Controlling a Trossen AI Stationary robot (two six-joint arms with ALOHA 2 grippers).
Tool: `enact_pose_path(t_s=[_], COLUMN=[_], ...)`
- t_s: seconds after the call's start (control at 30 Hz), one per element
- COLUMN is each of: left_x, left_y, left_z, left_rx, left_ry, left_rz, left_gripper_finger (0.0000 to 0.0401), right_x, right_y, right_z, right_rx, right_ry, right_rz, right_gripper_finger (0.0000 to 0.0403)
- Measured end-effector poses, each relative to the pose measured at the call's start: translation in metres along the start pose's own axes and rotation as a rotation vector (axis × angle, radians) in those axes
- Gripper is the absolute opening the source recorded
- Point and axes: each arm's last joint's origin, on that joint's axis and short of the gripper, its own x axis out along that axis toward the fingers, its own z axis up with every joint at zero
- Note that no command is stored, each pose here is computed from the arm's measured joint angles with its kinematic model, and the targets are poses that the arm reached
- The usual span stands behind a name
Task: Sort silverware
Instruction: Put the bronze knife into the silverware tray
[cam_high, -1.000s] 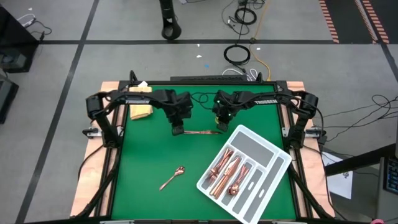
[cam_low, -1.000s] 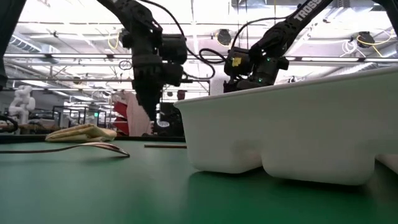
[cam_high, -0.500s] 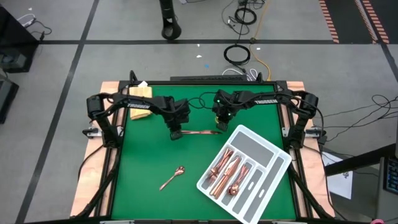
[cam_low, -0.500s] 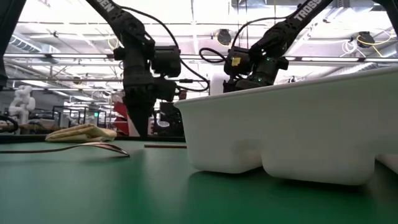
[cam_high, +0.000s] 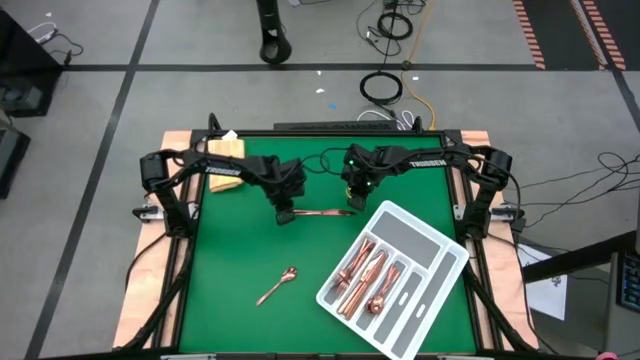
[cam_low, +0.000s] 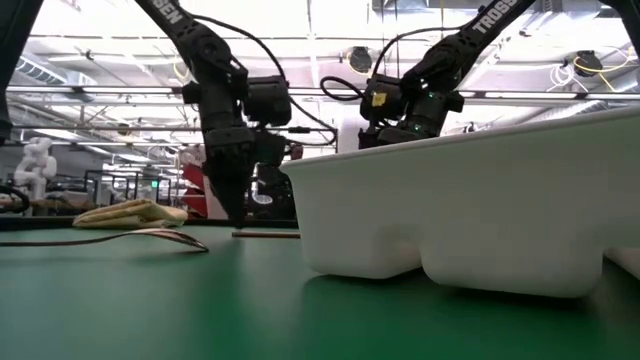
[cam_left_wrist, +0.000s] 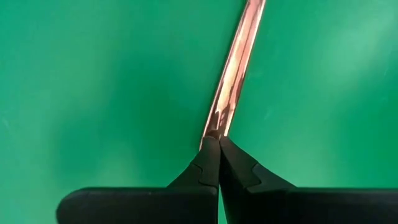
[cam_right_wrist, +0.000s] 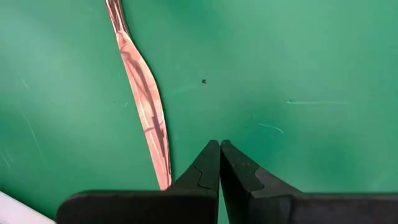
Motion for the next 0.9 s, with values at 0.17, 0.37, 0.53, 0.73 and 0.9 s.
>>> enact_pose_path(t_s=[0.17,0.37,0.53,0.73,0.9], left_x=[0.005,0.014,0.021,0.022,0.023], left_y=[0.001,0.003,0.004,0.004,0.004], left_z=[-0.008,-0.016,-0.024,-0.026,-0.025], left_rx=[-0.017,-0.070,-0.119,-0.119,-0.126], left_ry=[0.016,-0.013,-0.011,-0.005,-0.008], left_rz=[-0.007,-0.042,-0.076,-0.073,-0.074], left_gripper_finger=[0.0001,0.0001,0.0001,0.0001,0.0001], right_x=[0.000,0.000,0.000,-0.002,-0.004], right_y=[0.000,0.000,-0.002,-0.006,-0.012], right_z=[0.000,-0.001,-0.005,-0.005,0.006], right_rx=[0.000,0.009,0.062,0.080,0.175], right_ry=[0.000,0.012,0.049,0.054,-0.068], right_rz=[0.000,0.003,-0.038,-0.032,-0.035], right_gripper_finger=[0.0000,0.0000,0.0019,0.0113,0.0195])
